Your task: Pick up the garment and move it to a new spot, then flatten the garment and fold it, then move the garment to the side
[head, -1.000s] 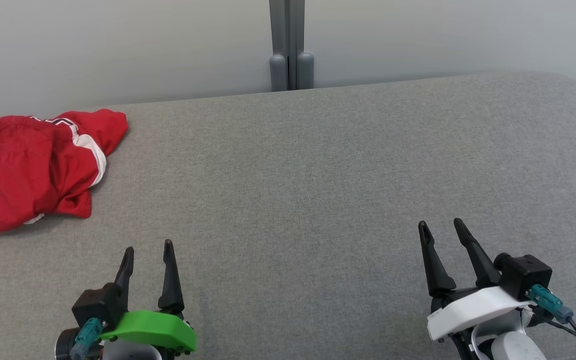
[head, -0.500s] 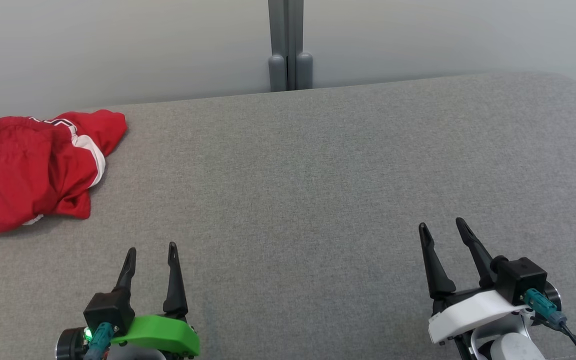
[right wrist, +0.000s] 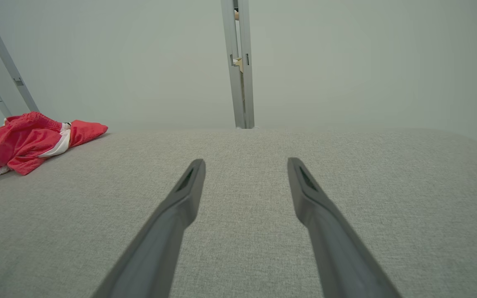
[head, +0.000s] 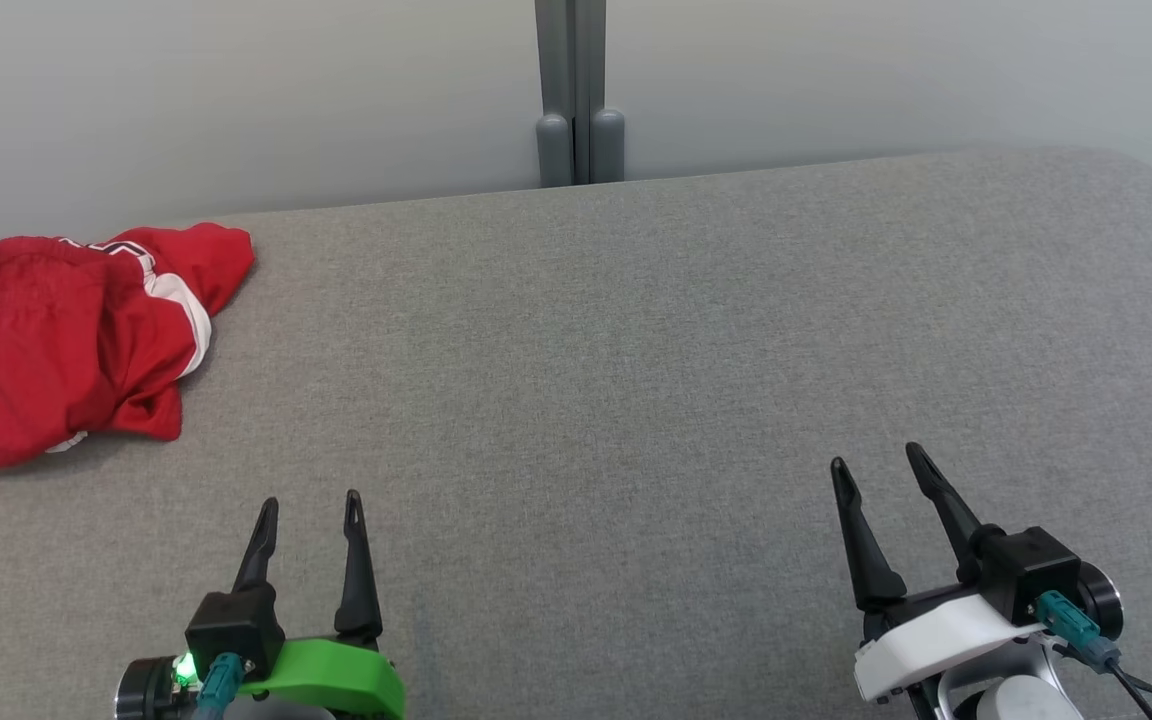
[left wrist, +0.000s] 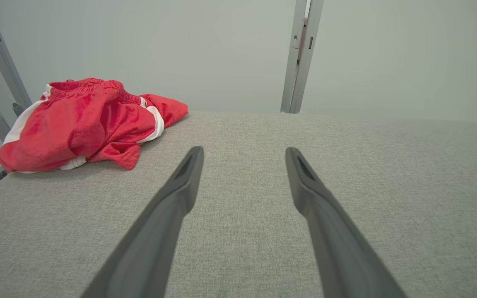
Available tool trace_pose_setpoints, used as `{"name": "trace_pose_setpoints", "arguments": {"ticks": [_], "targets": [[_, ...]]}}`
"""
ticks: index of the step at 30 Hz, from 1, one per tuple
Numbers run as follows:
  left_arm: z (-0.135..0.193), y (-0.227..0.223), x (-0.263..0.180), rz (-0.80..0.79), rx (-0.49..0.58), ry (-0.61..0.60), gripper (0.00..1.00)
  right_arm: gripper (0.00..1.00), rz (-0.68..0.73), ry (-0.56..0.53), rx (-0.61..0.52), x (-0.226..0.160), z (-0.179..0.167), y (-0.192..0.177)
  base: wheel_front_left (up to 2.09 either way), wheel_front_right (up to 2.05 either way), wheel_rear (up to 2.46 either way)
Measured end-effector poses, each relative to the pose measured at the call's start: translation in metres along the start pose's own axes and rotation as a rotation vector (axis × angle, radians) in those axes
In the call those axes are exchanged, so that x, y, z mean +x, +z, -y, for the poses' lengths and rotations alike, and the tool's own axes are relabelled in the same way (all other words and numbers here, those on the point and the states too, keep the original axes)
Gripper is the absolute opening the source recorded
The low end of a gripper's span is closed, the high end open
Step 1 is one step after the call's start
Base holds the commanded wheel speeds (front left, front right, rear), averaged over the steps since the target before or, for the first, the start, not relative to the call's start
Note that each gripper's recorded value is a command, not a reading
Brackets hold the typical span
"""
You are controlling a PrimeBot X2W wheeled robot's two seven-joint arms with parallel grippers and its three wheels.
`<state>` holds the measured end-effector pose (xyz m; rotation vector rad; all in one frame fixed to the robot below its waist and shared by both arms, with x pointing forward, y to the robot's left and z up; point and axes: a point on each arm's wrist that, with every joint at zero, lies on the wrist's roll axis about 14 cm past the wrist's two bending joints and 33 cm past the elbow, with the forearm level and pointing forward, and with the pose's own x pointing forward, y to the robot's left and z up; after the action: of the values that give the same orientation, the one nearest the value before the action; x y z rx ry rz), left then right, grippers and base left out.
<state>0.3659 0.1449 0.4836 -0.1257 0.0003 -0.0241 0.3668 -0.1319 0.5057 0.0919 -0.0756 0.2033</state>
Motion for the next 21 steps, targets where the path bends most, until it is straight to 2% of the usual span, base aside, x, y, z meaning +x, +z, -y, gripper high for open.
{"name": "trace_pose_setpoints", "arguments": {"ticks": [21], "targets": [[-0.0069,-0.0100,-0.0033,-0.033,-0.015,0.024,1.00,1.00,0.000,-0.001,0.005,0.0006,0.0003,-0.0002,0.00,0.00,0.00]]}}
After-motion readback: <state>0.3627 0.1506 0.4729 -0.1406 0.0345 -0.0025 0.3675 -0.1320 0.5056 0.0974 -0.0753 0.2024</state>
